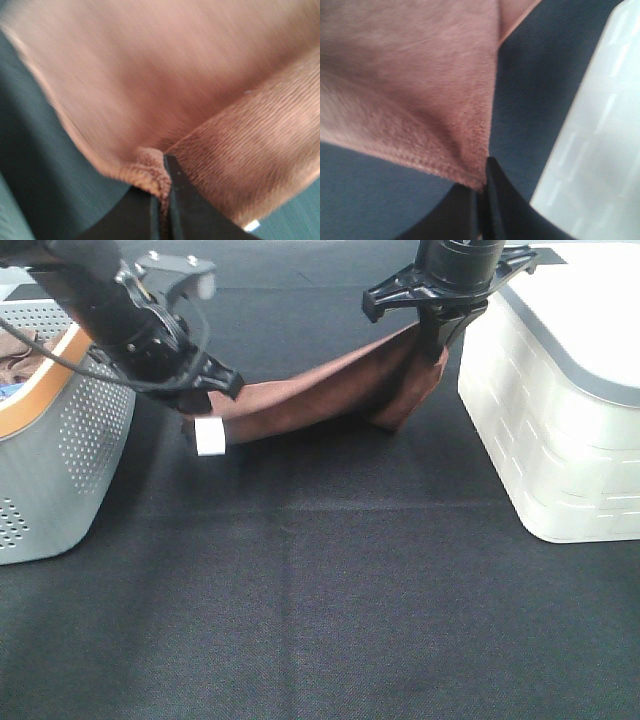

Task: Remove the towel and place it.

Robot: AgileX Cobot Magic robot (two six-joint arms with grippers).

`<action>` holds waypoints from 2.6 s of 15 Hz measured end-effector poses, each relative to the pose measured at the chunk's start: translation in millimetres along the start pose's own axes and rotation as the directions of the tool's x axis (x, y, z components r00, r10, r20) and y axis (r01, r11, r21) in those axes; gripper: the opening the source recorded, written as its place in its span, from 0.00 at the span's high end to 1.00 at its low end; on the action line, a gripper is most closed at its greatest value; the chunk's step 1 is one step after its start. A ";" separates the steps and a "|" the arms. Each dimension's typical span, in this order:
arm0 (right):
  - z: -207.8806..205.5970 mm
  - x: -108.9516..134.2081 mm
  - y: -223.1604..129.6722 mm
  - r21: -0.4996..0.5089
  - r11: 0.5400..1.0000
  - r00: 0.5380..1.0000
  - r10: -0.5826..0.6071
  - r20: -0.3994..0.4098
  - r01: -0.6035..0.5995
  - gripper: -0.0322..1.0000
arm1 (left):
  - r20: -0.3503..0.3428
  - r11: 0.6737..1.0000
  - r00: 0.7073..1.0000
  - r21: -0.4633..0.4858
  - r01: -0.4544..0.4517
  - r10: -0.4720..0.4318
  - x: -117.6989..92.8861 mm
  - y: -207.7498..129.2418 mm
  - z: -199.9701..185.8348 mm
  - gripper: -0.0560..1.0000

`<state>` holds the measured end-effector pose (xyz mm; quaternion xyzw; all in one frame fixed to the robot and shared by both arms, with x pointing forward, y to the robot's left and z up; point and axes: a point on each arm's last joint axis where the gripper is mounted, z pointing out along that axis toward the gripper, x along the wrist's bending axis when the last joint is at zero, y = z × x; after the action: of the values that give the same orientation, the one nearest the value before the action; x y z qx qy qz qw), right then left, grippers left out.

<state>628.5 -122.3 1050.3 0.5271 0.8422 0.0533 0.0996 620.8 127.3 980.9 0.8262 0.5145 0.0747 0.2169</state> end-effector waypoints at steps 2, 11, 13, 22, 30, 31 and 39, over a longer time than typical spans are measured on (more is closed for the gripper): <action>1.2 2.3 -0.8 0.006 1.000 1.000 0.006 -0.024 -0.006 0.97 | 0.019 0.998 1.000 0.062 -0.018 0.017 -8.8 -5.5 0.7 0.95; 63.0 21.4 -49.8 0.300 0.954 0.989 0.051 -0.139 -0.007 0.97 | 0.079 0.919 0.997 0.391 -0.037 0.006 -16.7 -35.5 -7.2 0.95; 69.6 24.3 -57.0 0.335 0.942 0.986 0.065 -0.156 -0.009 0.97 | 0.090 0.897 0.996 0.440 -0.038 -0.003 -17.8 -40.0 -9.3 0.95; 70.8 30.5 -59.3 0.351 0.936 0.972 0.104 -0.211 -0.024 0.38 | 0.150 0.885 0.987 0.464 -0.022 -0.054 -24.4 -42.0 -8.2 0.48; 19.9 25.6 -61.5 0.227 0.973 0.969 0.094 -0.229 -0.041 0.27 | 0.161 0.930 0.987 0.365 -0.035 -0.026 -27.6 -19.6 -32.0 0.33; -1.3 23.6 -64.5 0.174 0.984 0.968 0.089 -0.236 -0.048 0.27 | 0.162 0.946 0.987 0.321 -0.040 -0.013 -28.8 -10.7 -43.2 0.33; -118.5 11.2 -107.9 -0.139 0.988 0.967 0.036 -0.251 -0.073 0.27 | 0.086 0.997 0.994 -0.027 -0.066 0.068 -37.1 18.3 -166.9 0.33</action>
<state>502.5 -157.7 1143.5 0.5307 0.8269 0.1834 0.0305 560.9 134.7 1141.9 0.8428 0.4756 0.0523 0.2465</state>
